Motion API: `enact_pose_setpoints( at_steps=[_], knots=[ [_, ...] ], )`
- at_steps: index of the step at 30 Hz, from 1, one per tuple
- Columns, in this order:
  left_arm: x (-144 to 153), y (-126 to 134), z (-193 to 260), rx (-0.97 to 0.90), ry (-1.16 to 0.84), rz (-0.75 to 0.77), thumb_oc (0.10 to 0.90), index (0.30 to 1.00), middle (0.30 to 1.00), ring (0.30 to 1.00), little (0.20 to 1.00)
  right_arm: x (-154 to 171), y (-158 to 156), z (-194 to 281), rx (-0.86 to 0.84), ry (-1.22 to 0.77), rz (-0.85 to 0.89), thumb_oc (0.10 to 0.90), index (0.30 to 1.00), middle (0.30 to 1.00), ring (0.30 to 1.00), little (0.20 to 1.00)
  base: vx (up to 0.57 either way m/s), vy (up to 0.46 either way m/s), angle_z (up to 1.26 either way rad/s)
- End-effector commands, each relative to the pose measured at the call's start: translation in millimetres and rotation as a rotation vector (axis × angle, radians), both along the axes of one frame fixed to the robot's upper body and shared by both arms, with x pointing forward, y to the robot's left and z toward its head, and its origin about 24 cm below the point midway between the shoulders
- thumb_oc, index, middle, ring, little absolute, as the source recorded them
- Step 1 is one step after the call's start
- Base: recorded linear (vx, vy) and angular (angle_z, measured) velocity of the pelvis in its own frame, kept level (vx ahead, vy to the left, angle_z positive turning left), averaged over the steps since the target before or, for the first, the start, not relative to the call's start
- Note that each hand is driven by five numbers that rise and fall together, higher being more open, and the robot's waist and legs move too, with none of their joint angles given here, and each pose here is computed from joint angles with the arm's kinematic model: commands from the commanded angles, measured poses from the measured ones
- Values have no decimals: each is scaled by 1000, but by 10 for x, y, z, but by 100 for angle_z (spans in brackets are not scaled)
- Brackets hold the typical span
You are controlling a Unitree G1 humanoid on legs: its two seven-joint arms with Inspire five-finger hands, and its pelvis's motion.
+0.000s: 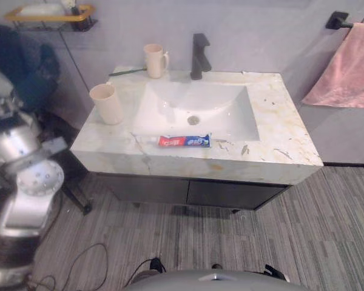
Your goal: Organize the bathroom.
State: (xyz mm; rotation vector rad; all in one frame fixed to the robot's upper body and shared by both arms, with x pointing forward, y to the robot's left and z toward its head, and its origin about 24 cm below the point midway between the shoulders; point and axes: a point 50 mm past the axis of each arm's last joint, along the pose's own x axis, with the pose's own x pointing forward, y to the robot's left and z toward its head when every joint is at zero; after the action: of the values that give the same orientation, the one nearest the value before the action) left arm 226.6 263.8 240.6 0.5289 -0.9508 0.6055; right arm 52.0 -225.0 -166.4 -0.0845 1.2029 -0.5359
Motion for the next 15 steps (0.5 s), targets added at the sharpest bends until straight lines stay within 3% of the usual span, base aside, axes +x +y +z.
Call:
enact_pose_setpoints(
  at_steps=[1, 6, 15],
  knots=[
    [129, -207, 511, 202, 120, -204, 800, 900, 900, 900, 900, 239, -228, 78, -78, -8, 82, 800, 900, 900, 900, 900, 9, 30, -18],
    [295, -283, 688, 321, 311, -313, 800, 900, 900, 900, 900, 324, -269, 99, -81, -4, 104, 800, 900, 900, 900, 900, 9, 15, -7],
    [751, -327, 403, 635, 758, -380, 800, 900, 900, 900, 900, 394, -384, 141, -110, 21, 164, 800, 900, 900, 900, 900, 12, 42, -12]
  ],
)
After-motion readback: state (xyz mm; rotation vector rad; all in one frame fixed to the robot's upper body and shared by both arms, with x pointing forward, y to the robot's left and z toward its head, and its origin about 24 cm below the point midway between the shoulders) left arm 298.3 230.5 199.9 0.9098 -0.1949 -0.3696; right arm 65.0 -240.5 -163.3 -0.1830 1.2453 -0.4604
